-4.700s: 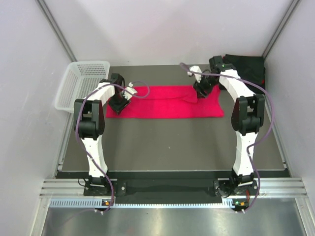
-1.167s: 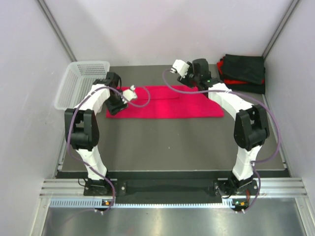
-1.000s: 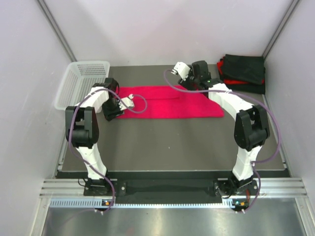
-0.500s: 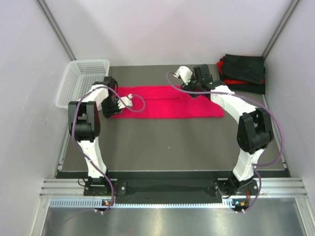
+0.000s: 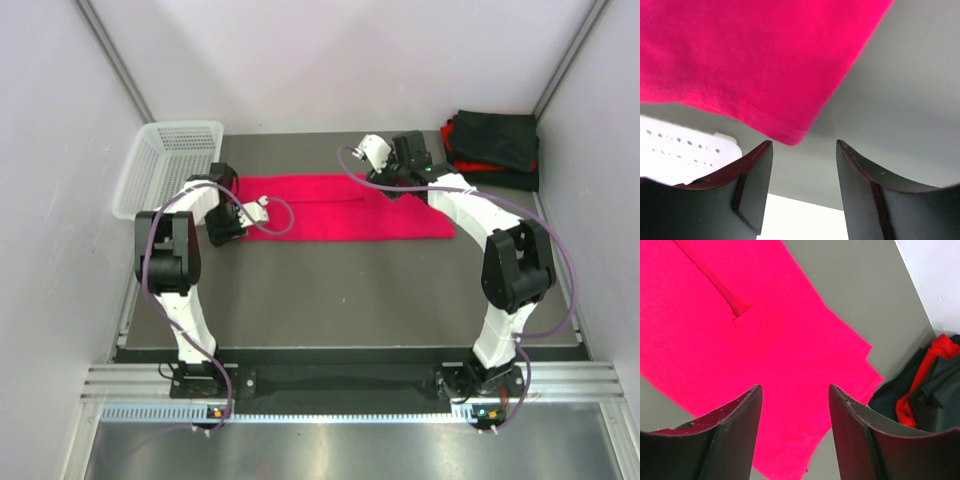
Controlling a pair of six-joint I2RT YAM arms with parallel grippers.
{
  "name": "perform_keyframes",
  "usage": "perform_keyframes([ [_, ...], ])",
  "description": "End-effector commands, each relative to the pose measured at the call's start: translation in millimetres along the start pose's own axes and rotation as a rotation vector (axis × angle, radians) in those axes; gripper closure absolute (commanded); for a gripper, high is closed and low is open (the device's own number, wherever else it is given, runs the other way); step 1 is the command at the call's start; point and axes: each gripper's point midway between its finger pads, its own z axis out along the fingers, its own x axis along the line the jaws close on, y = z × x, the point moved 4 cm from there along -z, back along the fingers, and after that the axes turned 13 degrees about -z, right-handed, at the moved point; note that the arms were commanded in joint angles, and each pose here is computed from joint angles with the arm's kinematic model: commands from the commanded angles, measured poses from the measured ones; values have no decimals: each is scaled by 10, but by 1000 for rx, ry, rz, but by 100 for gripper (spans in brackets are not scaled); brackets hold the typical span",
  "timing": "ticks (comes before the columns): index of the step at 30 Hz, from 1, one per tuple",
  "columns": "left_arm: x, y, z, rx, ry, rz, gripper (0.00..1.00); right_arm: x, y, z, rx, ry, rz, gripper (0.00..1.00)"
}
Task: Fold and stack the t-shirts
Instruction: Fold the tshirt
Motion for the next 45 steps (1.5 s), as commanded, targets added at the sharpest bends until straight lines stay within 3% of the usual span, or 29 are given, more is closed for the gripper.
perform_keyframes([
  [1, 120, 110, -282, -81, 128, -16, 41, -81, 169, -79, -64, -26, 14, 44],
  [22, 53, 215, 60, -18, 37, -8, 51, -21, 84, -85, -38, -18, 1, 44],
  [26, -6, 182, 67, 0, 4, -10, 66, -23, 93, -62, -38, -16, -5, 44],
  [29, -42, 162, 22, 8, -15, -19, 85, -40, 75, -45, -30, -23, -3, 44],
  [30, -80, 138, -20, 15, -29, -24, 96, -44, 65, -34, -27, -25, 1, 44],
  [31, -100, 122, -53, 18, -34, -26, 99, -48, 38, -32, -22, -26, 9, 44],
  [40, -594, 15, -624, 36, -122, 16, 100, -360, -241, -170, 12, -45, 261, 45],
  [43, -930, -53, -822, 78, -186, 65, 100, -360, -443, -245, 58, 33, 424, 44],
  [45, -1205, -99, -917, 120, -239, 94, 100, -157, -643, -249, 155, 147, 518, 44],
])
